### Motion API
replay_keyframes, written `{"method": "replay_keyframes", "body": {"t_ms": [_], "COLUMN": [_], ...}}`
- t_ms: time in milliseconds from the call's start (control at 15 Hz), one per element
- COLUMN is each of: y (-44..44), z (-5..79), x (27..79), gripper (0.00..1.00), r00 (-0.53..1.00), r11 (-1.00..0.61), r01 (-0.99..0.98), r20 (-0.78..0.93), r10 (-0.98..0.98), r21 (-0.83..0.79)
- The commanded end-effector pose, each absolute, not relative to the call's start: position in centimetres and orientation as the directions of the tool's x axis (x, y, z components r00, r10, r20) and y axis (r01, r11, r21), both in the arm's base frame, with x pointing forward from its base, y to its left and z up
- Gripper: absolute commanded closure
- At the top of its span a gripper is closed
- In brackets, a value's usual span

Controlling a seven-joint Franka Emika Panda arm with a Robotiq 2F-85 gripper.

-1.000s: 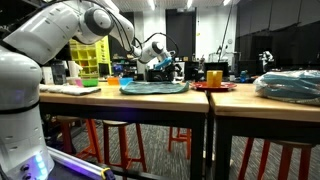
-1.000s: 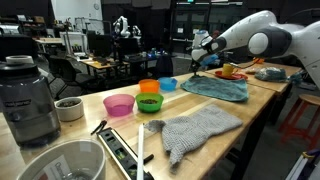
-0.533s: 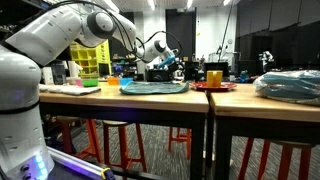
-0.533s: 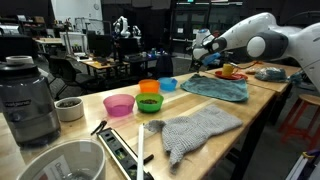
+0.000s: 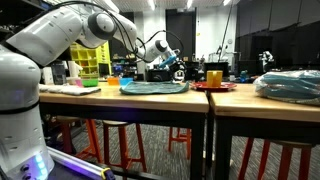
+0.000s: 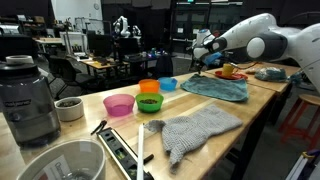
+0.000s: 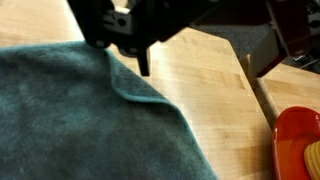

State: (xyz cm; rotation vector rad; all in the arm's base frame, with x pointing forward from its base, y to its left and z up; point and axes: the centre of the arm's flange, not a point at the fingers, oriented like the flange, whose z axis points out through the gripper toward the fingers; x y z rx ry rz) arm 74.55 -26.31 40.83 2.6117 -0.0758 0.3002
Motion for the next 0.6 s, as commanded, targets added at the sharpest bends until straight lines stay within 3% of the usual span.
{"method": "replay_keyframes", "body": {"t_ms": [0,533], "y": [-26.7,-26.0], "z": [42.2,43.4], "x": [74.3,73.5], "gripper": [0.0,0.0], "r00": [0.978,0.976], "r11": [-0.893,-0.931], "r01": [-0.084,-0.027], "r20": [0.21,0.211], "r10": [0.012,0.054], "r21": [0.442,0.363]}}
